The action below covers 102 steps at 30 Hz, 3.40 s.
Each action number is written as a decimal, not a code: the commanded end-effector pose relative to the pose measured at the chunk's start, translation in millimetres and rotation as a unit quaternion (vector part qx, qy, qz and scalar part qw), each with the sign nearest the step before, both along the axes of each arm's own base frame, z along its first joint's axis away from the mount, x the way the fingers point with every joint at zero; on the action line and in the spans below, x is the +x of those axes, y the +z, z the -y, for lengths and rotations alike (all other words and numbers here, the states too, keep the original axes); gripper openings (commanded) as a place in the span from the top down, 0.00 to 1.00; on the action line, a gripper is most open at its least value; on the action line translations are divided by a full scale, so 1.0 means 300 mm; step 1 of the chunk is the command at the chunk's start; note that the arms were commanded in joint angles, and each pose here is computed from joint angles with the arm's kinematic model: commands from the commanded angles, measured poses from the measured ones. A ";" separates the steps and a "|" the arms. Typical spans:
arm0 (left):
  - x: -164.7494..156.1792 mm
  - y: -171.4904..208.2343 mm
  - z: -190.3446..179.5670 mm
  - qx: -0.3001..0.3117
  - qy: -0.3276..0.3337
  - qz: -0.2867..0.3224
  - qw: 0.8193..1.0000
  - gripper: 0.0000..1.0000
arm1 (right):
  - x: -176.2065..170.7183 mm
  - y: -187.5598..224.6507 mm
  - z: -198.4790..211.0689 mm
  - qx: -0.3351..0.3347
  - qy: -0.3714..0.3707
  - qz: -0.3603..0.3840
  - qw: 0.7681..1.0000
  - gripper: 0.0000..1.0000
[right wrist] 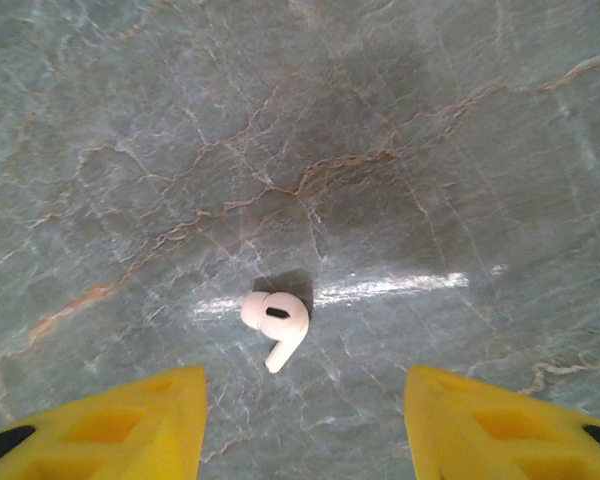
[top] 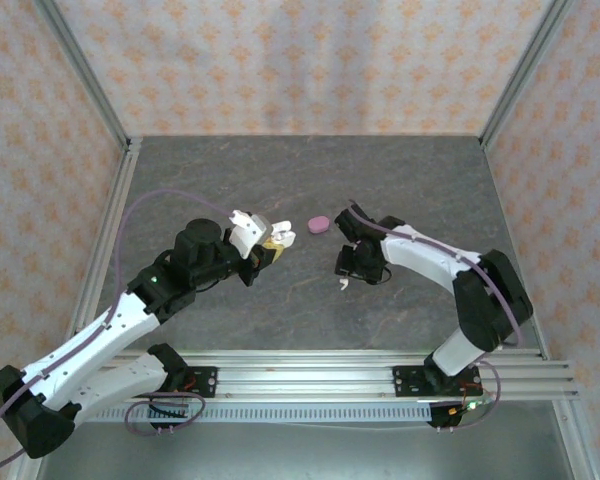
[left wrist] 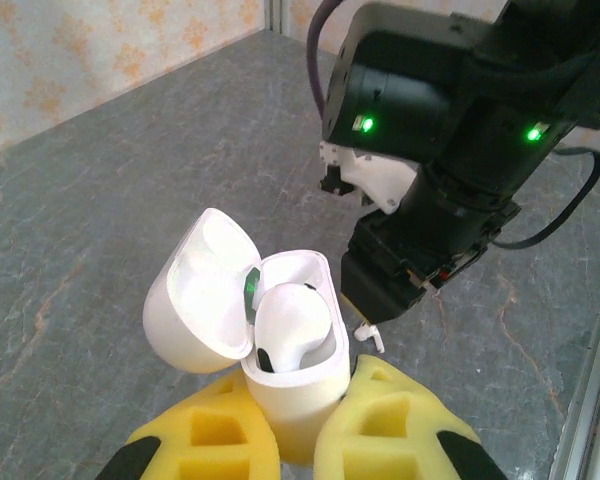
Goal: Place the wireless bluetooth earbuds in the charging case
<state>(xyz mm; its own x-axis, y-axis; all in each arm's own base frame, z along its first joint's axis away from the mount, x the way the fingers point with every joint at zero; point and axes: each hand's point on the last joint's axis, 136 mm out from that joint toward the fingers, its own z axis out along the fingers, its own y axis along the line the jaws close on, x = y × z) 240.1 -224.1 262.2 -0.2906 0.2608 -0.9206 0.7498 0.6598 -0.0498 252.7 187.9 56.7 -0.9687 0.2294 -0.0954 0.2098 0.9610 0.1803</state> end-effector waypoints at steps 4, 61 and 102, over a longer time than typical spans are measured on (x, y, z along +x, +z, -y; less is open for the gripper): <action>-0.006 0.043 0.013 -0.013 -0.012 0.022 1.000 1.00 | 0.052 -0.031 -0.023 -0.023 -0.008 0.007 1.000 0.50; 0.005 0.044 0.016 -0.007 -0.010 0.024 1.000 1.00 | 0.036 -0.021 -0.010 -0.072 0.067 -0.009 0.995 0.76; -0.032 0.196 0.149 -0.127 -0.103 0.022 0.986 1.00 | -0.037 1.001 -0.265 0.090 0.279 0.500 0.815 0.84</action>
<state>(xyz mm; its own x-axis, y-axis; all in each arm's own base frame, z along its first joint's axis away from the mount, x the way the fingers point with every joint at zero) 232.8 -262.3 289.7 -0.2646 0.1338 -0.9550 0.8496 0.5008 -0.1652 245.3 260.2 341.6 -0.4414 -0.1304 -0.8878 -0.5408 0.8281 0.1473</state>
